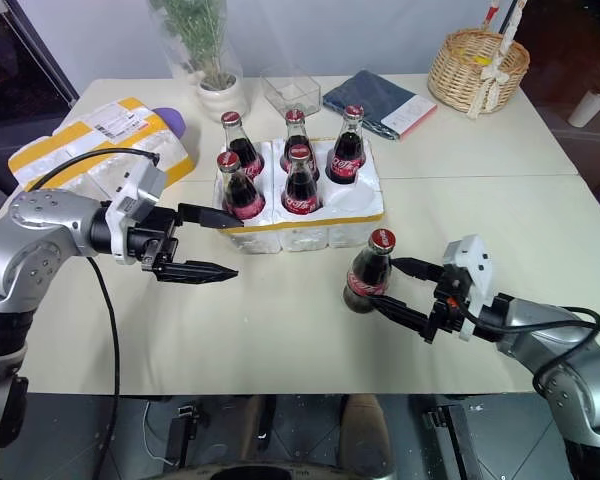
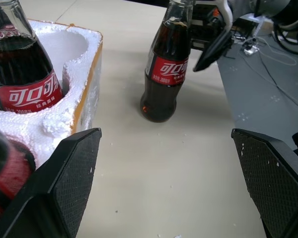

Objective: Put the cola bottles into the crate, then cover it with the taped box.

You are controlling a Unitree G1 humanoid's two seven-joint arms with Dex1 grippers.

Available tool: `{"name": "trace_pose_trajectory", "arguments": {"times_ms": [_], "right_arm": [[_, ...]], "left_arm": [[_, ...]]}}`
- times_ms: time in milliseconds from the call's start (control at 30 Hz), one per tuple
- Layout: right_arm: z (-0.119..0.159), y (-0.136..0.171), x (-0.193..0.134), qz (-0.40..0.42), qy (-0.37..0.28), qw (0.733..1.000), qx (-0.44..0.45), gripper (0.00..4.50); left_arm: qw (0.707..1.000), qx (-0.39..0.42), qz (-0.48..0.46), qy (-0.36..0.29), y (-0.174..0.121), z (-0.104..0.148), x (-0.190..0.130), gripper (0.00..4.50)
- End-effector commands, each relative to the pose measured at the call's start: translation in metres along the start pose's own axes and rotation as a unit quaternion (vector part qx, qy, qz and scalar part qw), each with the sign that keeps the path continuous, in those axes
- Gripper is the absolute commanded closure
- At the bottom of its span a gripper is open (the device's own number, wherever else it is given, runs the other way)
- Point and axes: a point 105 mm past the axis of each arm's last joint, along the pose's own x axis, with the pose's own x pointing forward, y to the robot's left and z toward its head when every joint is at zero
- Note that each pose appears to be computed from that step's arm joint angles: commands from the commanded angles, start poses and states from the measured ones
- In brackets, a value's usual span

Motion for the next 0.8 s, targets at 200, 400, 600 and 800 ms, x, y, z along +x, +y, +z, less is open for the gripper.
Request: {"name": "trace_pose_trajectory", "arguments": {"times_ms": [200, 400, 600, 800], "right_arm": [[0.001, 0.004, 0.014, 0.017, -0.015, 1.0, -0.007, 0.25], [0.032, 0.013, 0.007, 0.036, -0.074, 0.997, -0.013, 1.73], [0.092, 0.002, -0.01, 0.048, -0.155, 0.987, -0.011, 1.73], [0.135, -0.036, 0.008, -0.003, -0.183, 0.983, -0.031, 1.73]], "left_arm": [[1.0, 0.019, -0.015, -0.01, -0.002, 0.007, 0.007, 0.04], [1.0, 0.021, -0.016, -0.007, -0.003, 0.005, 0.007, 0.0], [1.0, 0.025, -0.01, -0.011, 0.0, 0.005, 0.007, 0.0], [0.999, 0.032, 0.0, -0.016, 0.003, 0.006, 0.007, 0.0]]}}
